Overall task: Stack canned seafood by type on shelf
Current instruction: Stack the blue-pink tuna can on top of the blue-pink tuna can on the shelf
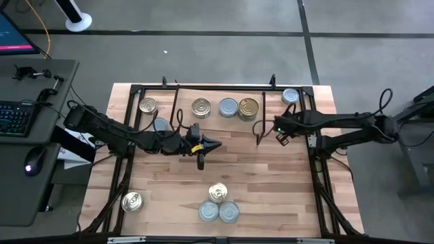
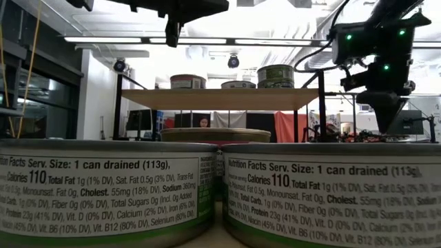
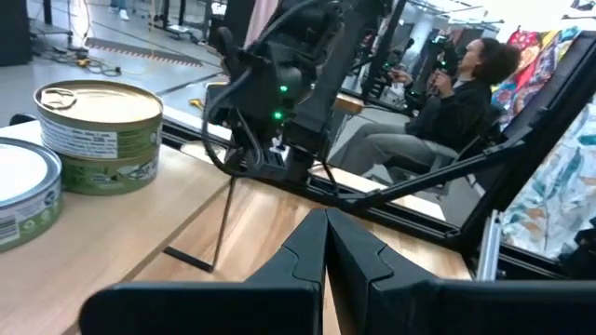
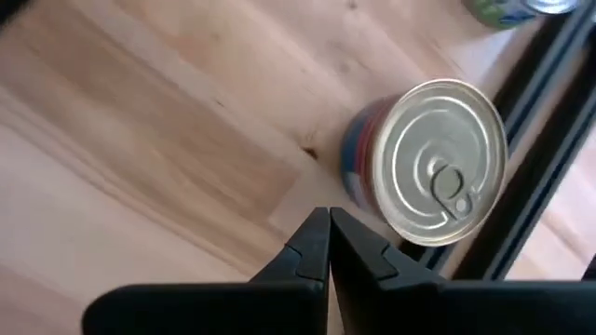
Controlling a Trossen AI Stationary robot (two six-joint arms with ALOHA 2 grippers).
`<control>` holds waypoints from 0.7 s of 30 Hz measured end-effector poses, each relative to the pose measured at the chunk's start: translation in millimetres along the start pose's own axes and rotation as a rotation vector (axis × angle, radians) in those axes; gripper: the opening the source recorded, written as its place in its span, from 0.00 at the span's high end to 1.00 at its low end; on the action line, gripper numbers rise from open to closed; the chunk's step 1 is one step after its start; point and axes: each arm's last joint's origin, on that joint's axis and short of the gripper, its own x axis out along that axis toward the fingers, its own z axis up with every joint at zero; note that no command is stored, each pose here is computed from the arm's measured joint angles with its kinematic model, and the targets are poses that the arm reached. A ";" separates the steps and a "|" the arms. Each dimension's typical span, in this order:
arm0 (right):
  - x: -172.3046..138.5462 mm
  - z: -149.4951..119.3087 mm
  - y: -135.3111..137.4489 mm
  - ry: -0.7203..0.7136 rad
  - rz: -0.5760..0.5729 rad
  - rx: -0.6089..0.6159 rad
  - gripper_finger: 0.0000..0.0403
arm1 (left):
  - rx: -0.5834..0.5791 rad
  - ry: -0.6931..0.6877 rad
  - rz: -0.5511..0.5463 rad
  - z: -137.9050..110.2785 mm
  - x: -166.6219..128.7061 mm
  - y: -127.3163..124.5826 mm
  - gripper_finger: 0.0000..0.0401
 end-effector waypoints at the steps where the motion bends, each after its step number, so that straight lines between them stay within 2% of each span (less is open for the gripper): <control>1: 1.5 1.5 -2.2 0.020 0.018 0.000 1.00 | 0.000 0.000 0.001 0.1 0.1 0.2 1.00; 4: 5.8 6.1 -9.9 0.067 0.057 0.022 1.00 | 0.003 -0.001 0.004 0.1 0.1 0.4 1.00; 8: 12.4 12.8 -22.2 0.081 0.011 0.168 1.00 | 0.027 0.000 0.004 0.0 0.1 0.3 1.00; 14: 23.4 25.4 -35.2 0.059 -0.037 0.283 1.00 | 0.028 0.001 0.004 -0.2 0.0 0.4 1.00; 18: 32.5 31.1 -39.6 0.085 -0.055 0.322 1.00 | 0.025 0.003 0.003 -0.5 -0.1 0.0 1.00; 21: 38.7 32.7 -40.4 0.133 -0.042 0.300 1.00 | 0.023 0.004 -0.001 -0.9 -0.5 -1.0 1.00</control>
